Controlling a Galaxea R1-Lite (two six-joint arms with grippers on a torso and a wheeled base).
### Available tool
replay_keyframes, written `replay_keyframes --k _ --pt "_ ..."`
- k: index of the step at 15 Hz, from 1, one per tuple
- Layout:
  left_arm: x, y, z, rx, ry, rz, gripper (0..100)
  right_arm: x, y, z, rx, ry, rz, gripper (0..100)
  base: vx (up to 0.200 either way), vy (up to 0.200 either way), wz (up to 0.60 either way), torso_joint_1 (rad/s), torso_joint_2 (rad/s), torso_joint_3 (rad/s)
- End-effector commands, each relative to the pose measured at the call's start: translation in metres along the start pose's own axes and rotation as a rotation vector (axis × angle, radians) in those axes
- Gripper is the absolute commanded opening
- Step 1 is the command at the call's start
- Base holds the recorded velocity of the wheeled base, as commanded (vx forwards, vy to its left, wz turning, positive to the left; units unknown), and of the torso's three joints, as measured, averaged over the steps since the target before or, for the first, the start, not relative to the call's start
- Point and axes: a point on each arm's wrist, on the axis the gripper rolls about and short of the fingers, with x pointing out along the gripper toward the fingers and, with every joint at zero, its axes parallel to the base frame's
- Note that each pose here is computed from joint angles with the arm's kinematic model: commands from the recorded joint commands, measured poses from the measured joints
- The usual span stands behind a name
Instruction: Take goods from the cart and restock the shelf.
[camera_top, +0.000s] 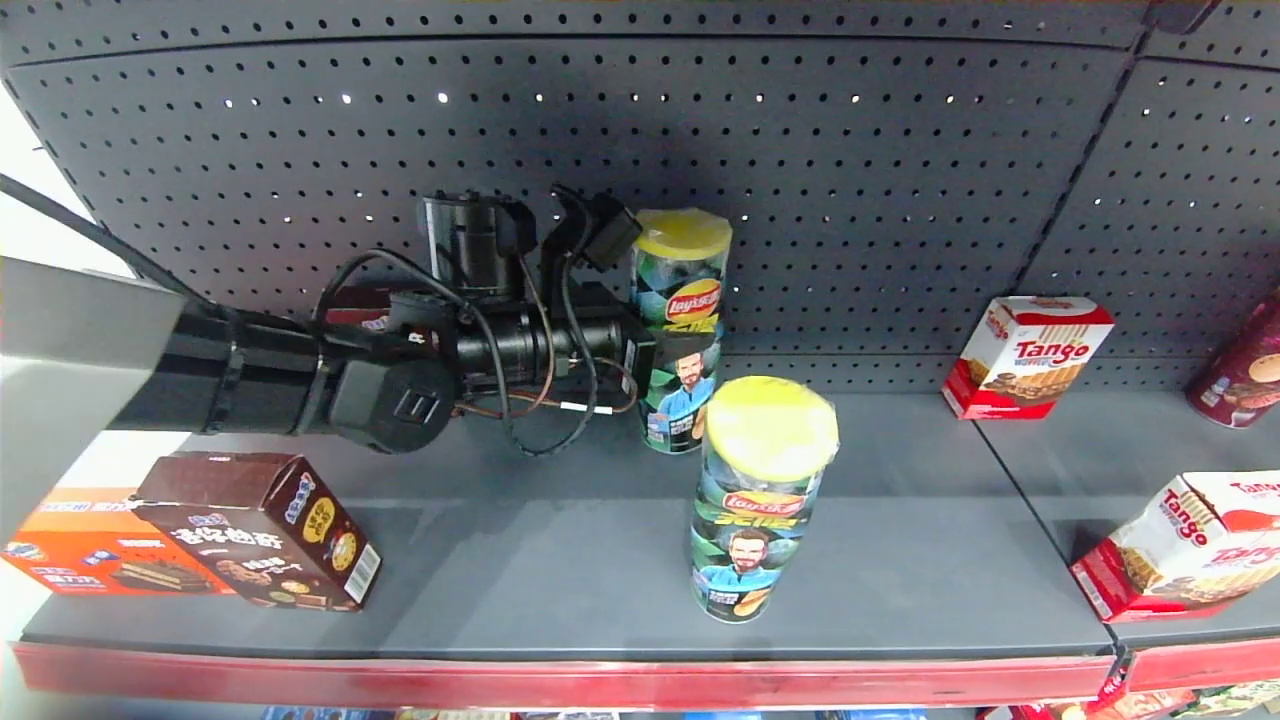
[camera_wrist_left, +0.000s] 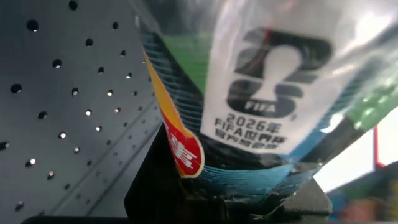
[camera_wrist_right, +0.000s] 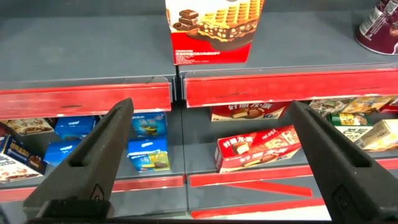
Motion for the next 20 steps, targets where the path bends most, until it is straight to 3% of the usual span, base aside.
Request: replay_keyframes --k 1,7,9,15,16,20 --pt "0.014 0.008 -0.016 -0.013 0.021 -0.003 0 0.0 0.0 0.0 -0.001 0.005 0.0 100 0.0 0.0 0.0 0.0 0.0 0.0" --pt "0.029 0.017 -0.03 -0.016 0.032 -0.001 0 0.0 0.0 0.0 -0.001 0.005 0.0 100 0.0 0.0 0.0 0.0 0.0 0.0" --pt "0.033 0.019 -0.036 0.0 0.029 0.0 0 0.0 0.0 0.0 -0.001 0.005 0.0 100 0.0 0.0 0.0 0.0 0.0 0.0" --pt "0.037 0.02 -0.044 0.004 0.026 0.002 0 0.0 0.0 0.0 -0.001 0.005 0.0 100 0.0 0.0 0.0 0.0 0.0 0.0" --pt "0.037 0.02 -0.043 0.005 0.024 0.004 100 0.0 0.0 0.0 -0.001 0.005 0.0 100 0.0 0.0 0.0 0.0 0.0 0.0" --pt "0.026 0.014 -0.035 -0.004 0.031 0.006 100 0.0 0.0 0.0 -0.001 0.004 0.0 100 0.0 0.0 0.0 0.0 0.0 0.0"
